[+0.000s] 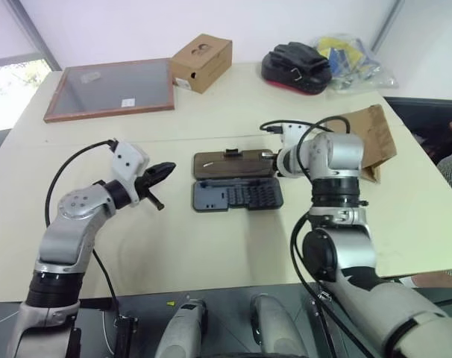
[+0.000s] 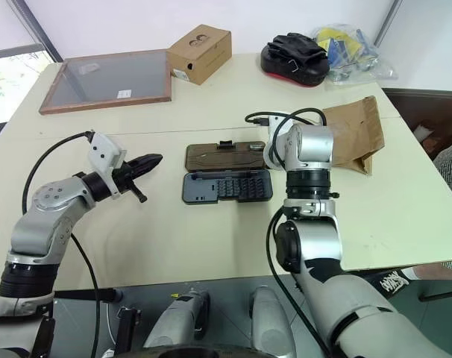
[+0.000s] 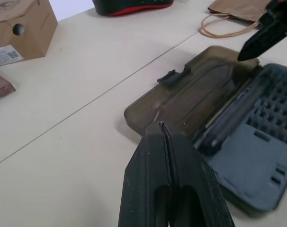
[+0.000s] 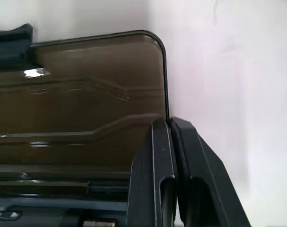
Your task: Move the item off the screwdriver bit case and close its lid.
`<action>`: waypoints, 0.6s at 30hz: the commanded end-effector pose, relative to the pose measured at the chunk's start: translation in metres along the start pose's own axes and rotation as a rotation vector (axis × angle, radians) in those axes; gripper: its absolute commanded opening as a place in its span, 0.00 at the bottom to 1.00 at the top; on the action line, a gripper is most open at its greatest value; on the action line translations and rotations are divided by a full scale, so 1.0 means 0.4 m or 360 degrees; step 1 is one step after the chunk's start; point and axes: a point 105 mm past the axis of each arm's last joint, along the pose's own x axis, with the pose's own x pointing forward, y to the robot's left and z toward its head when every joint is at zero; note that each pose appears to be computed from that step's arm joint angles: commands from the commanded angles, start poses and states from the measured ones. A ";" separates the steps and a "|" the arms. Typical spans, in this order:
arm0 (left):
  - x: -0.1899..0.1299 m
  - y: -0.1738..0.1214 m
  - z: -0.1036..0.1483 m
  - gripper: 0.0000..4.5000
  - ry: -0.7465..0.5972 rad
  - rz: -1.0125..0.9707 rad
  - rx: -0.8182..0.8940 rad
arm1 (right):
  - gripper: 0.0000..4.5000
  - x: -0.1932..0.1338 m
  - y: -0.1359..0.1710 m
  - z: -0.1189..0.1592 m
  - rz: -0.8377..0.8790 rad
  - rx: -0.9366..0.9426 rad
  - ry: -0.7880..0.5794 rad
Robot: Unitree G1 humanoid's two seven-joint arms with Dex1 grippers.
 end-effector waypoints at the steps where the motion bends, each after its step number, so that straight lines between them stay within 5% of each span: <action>1: 0.005 -0.004 0.022 0.00 -0.0039 -0.0029 0.0040 | 0.01 -0.039 0.043 0.016 0.0075 0.0024 -0.0101; 18: 0.010 -0.010 0.021 0.00 -0.0035 -0.0050 0.0038 | 0.01 -0.016 0.048 -0.060 -0.0012 0.0148 -0.0030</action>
